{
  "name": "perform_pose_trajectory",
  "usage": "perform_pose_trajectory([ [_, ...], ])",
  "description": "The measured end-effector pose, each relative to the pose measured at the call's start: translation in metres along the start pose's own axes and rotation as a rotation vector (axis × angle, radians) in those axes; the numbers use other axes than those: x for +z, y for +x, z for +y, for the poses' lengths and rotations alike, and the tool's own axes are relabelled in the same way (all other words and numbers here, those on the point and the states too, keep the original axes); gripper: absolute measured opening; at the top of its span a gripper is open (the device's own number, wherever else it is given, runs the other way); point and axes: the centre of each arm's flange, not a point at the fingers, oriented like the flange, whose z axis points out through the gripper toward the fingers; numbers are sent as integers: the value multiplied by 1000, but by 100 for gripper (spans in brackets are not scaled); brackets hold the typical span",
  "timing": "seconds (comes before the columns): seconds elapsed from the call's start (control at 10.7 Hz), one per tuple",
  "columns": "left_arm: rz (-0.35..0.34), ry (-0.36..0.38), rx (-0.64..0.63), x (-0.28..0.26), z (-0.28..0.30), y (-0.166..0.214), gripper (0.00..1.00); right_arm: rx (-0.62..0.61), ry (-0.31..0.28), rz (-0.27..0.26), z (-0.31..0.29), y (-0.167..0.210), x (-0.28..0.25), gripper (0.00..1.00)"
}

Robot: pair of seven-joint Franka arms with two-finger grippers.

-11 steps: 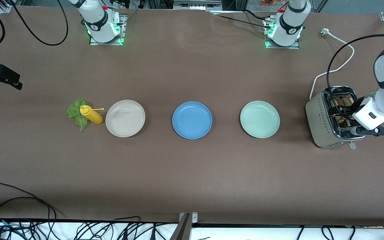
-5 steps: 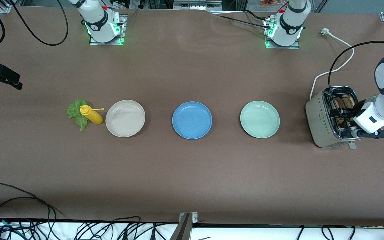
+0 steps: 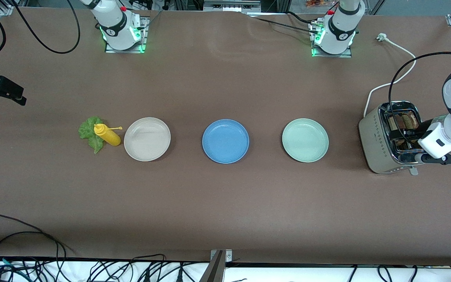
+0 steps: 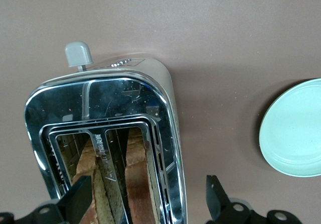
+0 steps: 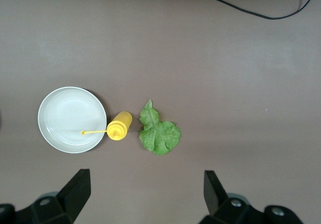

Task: Make sandwich in blue plate with both arms
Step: 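Lower the left gripper over the toaster toward the bread slices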

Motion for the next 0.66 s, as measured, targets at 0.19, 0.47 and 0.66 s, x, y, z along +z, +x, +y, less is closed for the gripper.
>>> perform_pose_trajectory([
  [0.19, -9, -2, 0, 6, -1, 2, 100, 0, 0, 0, 0, 0, 0, 100],
  [0.47, -20, -3, -1, 13, -2, 4, 100, 0, 0, 0, 0, 0, 0, 100],
  [0.66, -26, -4, -1, 16, -2, 3, 97, 0, 0, 0, 0, 0, 0, 100],
])
